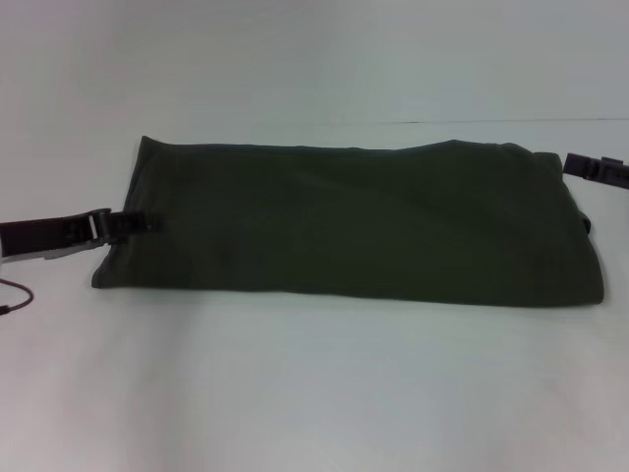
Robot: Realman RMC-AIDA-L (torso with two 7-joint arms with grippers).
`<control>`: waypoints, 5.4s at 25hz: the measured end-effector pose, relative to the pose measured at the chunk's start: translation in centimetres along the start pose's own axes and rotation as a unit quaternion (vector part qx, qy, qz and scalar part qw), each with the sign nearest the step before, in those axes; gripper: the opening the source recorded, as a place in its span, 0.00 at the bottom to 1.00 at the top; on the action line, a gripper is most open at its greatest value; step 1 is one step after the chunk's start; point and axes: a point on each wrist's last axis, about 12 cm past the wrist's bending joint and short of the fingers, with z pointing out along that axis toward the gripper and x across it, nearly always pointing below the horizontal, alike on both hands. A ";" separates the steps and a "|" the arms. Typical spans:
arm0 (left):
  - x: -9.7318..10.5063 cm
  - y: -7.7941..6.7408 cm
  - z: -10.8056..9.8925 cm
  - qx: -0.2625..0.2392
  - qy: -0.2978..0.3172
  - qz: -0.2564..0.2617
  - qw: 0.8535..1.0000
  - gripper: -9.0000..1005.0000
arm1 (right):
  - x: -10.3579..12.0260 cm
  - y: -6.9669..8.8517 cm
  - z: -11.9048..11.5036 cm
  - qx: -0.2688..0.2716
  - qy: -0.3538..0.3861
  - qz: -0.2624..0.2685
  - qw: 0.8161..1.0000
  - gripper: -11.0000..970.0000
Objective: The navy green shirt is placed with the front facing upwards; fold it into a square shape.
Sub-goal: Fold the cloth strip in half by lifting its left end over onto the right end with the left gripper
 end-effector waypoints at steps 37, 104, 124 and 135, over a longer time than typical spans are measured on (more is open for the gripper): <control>3.8 3.3 1.1 0.010 0.007 -0.190 0.982 0.67 | -3.1 0.9 2.7 0.007 0.009 -0.007 1.000 0.96; 2.9 3.9 2.8 -0.034 0.005 -0.268 0.963 0.67 | -3.1 0.8 2.2 0.004 -0.001 0.006 1.000 0.96; 1.2 3.3 3.0 -0.028 -0.012 -0.235 0.972 0.67 | -2.9 0.6 1.9 0.006 -0.002 0.009 1.000 0.96; 1.8 3.7 2.4 -0.029 0.003 -0.222 0.975 0.67 | -2.8 0.6 1.9 0.006 -0.002 0.013 1.000 0.96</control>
